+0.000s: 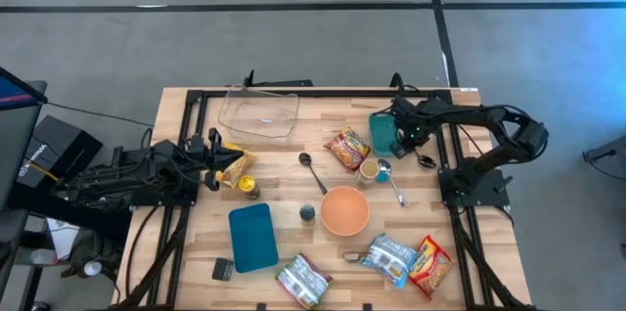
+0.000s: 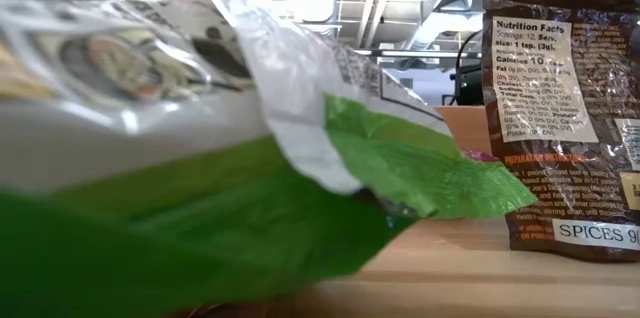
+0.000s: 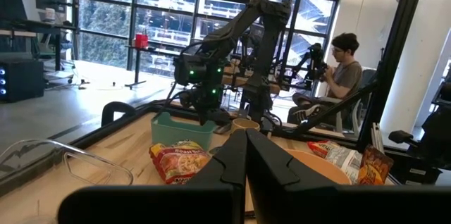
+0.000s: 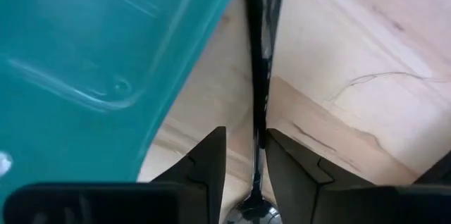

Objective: Pick & Place Food Item
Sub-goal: Put the right black spoon into the green bin

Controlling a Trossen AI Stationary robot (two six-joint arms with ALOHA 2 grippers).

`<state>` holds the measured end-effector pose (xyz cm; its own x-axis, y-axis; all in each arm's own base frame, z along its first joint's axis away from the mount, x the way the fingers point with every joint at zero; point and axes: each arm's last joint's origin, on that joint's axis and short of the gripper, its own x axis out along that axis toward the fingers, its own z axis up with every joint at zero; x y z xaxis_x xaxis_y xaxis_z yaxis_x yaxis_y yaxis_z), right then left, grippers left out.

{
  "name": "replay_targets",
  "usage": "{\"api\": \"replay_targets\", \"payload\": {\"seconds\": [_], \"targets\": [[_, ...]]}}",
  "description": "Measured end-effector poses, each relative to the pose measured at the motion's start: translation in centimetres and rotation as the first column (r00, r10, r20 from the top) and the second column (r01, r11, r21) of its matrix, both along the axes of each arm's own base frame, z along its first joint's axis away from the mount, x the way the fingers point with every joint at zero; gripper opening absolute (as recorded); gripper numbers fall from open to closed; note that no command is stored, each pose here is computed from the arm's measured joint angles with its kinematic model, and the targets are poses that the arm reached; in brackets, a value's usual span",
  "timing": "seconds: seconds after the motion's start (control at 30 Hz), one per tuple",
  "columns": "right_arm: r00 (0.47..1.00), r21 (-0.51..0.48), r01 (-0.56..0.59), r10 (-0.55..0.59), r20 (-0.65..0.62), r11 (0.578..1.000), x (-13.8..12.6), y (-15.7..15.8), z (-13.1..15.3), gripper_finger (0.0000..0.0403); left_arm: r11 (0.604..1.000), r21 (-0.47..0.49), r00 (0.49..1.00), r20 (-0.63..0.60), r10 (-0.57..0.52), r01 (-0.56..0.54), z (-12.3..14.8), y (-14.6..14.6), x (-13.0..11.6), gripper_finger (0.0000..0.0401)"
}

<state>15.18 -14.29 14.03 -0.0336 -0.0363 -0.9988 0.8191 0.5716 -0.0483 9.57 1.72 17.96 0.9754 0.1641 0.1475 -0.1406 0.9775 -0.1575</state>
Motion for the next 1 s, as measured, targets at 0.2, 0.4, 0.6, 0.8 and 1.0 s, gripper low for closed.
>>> {"api": "replay_targets", "payload": {"seconds": [0.2, 0.4, 0.6, 0.8, 1.0], "targets": [[1.000, 0.002, 0.002, -0.002, -0.002, 1.000, -0.03, 0.01, 0.02, 0.0093, 1.000, 0.000, 1.000, 0.000, 0.000, 0.000, 0.00, 0.00, 0.00, 0.0001], [1.000, 0.002, 0.005, -0.005, -0.004, 1.000, -0.05, 0.02, 0.02, 0.0093, 1.000, 0.000, 1.000, 0.000, 0.000, 0.000, 0.00, 0.00, 0.00, 0.0001], [1.000, 0.001, 0.005, -0.005, -0.005, 1.000, -0.05, 0.01, 0.02, 0.0093, 1.000, 0.000, 1.000, 0.000, 0.000, 0.000, 0.00, 0.00, 0.00, 0.0001], [0.999, -0.022, 0.020, -0.021, -0.030, 1.000, -0.13, -0.02, 0.06, 0.0093, 1.000, 0.000, 1.000, 0.000, 0.000, 0.000, 0.00, 0.00, 0.00, 0.0001], [0.999, -0.015, 0.035, -0.035, -0.024, 0.999, -0.13, 0.01, 0.07, 0.0093, 1.000, 0.000, 1.000, 0.000, 0.000, 0.000, 0.00, 0.00, 0.00, 0.0001]]}}
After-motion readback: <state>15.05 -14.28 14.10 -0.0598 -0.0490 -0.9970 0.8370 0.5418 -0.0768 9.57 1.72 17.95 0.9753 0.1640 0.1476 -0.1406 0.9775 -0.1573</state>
